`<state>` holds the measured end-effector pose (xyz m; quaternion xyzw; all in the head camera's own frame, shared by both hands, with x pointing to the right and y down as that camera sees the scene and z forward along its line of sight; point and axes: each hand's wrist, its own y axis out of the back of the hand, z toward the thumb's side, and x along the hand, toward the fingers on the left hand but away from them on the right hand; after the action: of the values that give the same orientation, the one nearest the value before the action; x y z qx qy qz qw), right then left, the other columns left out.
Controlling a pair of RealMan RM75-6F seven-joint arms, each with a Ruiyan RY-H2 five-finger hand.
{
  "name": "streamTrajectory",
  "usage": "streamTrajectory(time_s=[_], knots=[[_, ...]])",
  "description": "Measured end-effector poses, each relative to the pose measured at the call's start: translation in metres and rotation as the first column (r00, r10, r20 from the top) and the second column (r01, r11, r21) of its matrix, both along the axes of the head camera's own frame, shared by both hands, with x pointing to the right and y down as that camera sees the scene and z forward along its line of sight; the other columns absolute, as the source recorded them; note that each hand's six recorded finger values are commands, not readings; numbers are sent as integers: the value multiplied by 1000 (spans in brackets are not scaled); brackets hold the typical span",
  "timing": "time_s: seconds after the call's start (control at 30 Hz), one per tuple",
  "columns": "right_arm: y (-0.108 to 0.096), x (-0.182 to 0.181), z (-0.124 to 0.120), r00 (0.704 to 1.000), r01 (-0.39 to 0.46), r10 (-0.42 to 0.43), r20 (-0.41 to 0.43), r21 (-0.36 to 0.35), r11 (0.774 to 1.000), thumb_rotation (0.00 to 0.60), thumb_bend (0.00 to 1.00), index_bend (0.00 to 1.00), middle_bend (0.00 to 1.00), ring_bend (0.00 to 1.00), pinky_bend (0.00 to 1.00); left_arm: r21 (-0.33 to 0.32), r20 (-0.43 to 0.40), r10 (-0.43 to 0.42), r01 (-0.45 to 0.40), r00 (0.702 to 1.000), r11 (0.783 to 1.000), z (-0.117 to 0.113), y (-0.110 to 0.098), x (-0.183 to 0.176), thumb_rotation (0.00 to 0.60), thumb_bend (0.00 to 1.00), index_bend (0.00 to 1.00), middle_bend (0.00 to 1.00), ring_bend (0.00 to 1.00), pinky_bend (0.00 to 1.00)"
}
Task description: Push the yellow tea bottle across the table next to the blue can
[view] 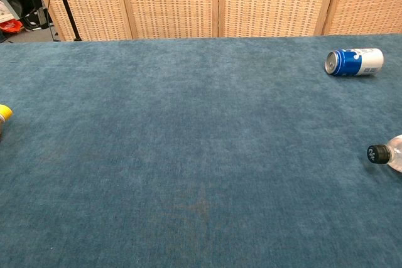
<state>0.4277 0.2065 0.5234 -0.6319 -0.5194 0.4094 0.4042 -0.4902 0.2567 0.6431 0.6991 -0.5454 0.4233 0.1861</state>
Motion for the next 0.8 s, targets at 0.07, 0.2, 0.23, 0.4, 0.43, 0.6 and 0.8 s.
streamTrajectory(time_s=[0.07, 0.2, 0.23, 0.4, 0.43, 0.6, 0.8], knots=[[0, 0, 0, 1000, 0, 0, -1, -1, 1000, 600, 0, 53, 0, 0, 33, 0, -1, 1, -1, 1000, 1000, 2, 0, 2, 600, 713, 0, 0, 0, 0], [0, 0, 0, 1000, 1, -1, -1, -1, 1000, 600, 0, 53, 0, 0, 33, 5, -14, -10, 10, 1000, 1000, 6, -2, 10, 600, 754, 0, 0, 0, 22], [0, 0, 0, 1000, 1, -1, -1, -1, 1000, 600, 0, 53, 0, 0, 33, 8, -14, -10, 10, 1000, 1000, 6, -3, 12, 600, 759, 0, 0, 0, 41], [0, 0, 0, 1000, -1, 1, 0, -2, 1000, 600, 0, 53, 0, 0, 33, 20, -8, -12, 12, 1000, 1000, 9, -7, 26, 600, 773, 0, 0, 0, 132], [0, 1, 0, 1000, -2, 2, 0, -3, 1000, 600, 0, 53, 0, 0, 33, 22, -10, -15, 15, 1000, 1000, 9, -7, 29, 600, 777, 0, 0, 0, 150], [0, 0, 1, 1000, -1, 1, 0, -4, 1000, 600, 0, 53, 0, 0, 33, 33, -28, -26, 27, 999, 999, 9, -10, 44, 600, 778, 0, 0, 0, 190], [0, 0, 1, 1000, 0, 0, -1, -7, 1000, 600, 0, 53, 0, 0, 33, 34, -58, -30, 32, 998, 999, 11, -17, 61, 600, 773, 0, 0, 0, 192]])
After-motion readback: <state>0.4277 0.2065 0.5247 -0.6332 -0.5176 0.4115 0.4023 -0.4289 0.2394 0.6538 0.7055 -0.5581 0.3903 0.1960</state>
